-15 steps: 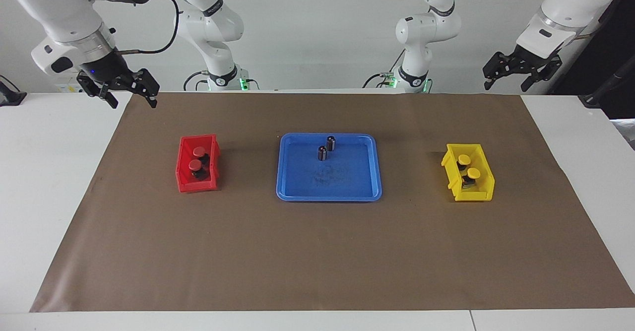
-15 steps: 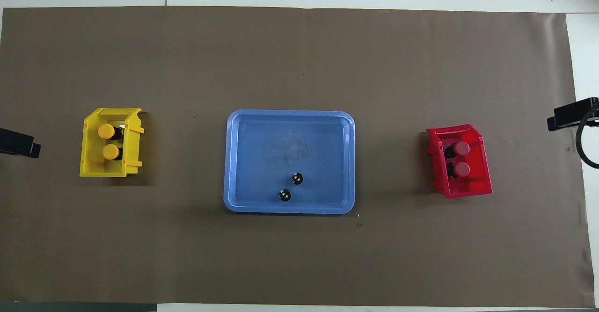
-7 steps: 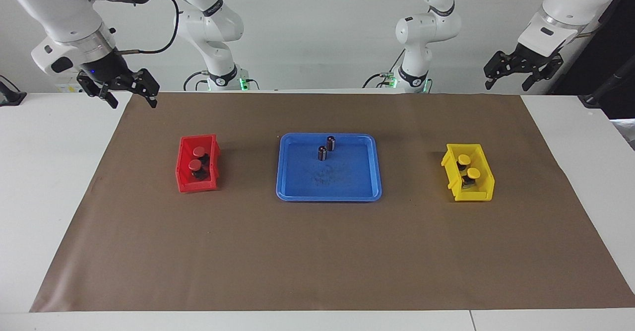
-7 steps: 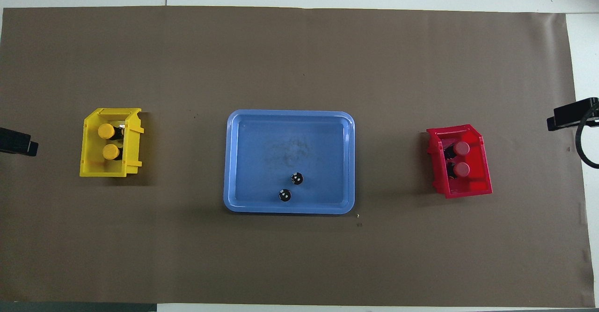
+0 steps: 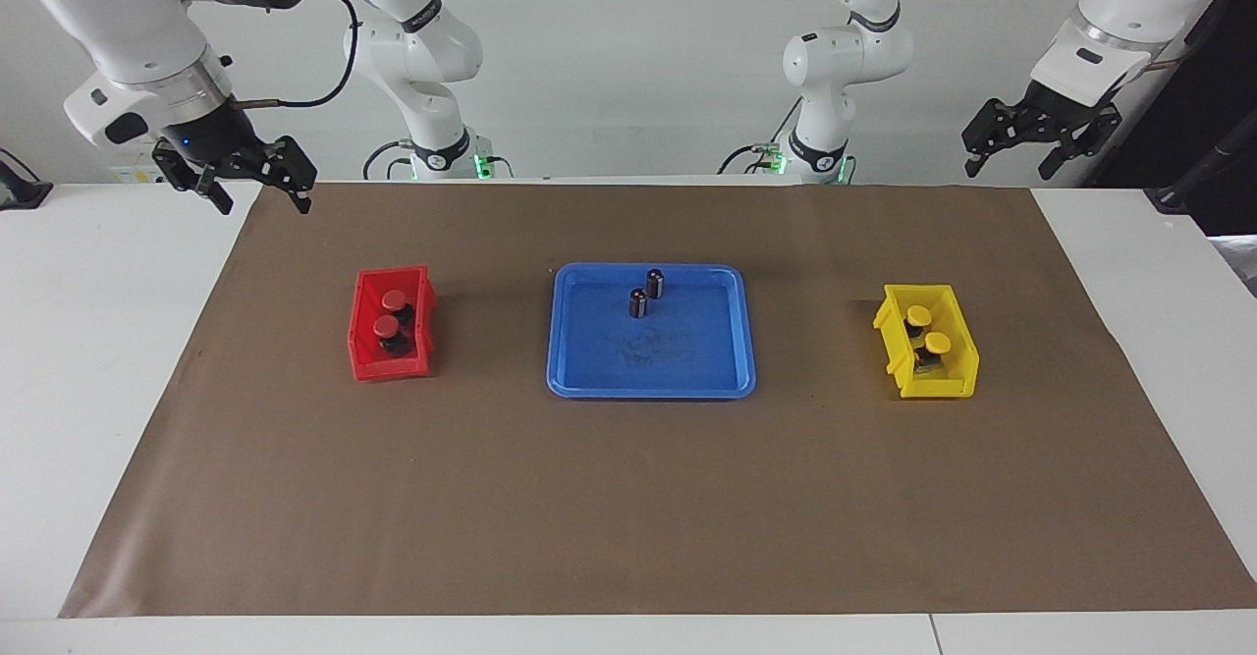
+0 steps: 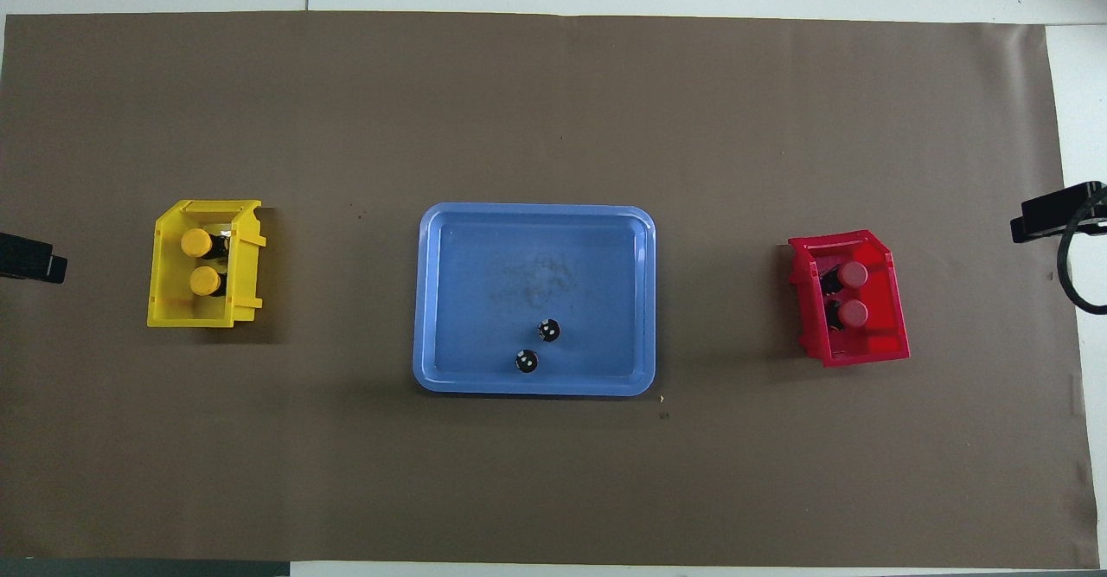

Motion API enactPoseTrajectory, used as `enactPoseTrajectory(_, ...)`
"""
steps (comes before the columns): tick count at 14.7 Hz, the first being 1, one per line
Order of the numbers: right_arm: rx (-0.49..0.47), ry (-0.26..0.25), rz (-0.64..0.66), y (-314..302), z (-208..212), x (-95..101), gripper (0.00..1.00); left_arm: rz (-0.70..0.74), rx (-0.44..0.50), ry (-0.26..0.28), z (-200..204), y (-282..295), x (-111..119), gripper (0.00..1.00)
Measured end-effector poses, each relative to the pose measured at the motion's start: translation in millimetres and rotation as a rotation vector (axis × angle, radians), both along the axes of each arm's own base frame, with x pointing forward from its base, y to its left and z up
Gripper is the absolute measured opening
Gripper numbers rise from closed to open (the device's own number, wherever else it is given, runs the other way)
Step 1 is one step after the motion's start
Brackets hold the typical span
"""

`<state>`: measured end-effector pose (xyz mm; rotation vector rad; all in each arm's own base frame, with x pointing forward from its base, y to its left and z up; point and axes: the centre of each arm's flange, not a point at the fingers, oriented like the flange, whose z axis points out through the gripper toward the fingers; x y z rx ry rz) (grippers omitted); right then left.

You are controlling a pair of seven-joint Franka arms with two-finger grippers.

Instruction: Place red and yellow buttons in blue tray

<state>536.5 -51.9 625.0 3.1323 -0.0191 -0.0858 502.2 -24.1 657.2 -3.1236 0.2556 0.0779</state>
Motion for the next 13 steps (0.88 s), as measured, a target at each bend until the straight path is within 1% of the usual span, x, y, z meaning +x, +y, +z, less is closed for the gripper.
enactPoseTrajectory(5, 0.000, 0.000, 0.033, 17, -2, 2.0, 1.00, 0.021, -0.011, -0.001, 1, 14, 0, 1.00)
enactPoseTrajectory(7, -0.002, -0.025, 0.074, 39, -10, 9.3, 0.99, 0.019, -0.011, -0.001, 1, 13, 0, 1.00)
enactPoseTrajectory(9, -0.002, -0.041, 0.099, 53, -32, 18.6, 0.91, 0.012, -0.010, -0.002, 1, 9, 0, 1.00)
enactPoseTrajectory(10, -0.002, -0.044, 0.101, 54, -49, 22.8, 0.91, 0.009, -0.010, -0.002, 1, 7, 0, 1.00)
enactPoseTrajectory(11, -0.002, -0.042, 0.099, 53, -71, 25.9, 0.87, 0.007, -0.009, -0.001, 1, 6, 0, 1.00)
enactPoseTrajectory(12, -0.002, -0.039, 0.097, 51, -93, 27.6, 0.87, 0.005, -0.009, -0.001, 1, 5, 0, 1.00)
enactPoseTrajectory(13, -0.002, -0.037, 0.097, 51, -115, 28.2, 0.82, 0.005, -0.009, -0.001, 1, 5, 0, 1.00)
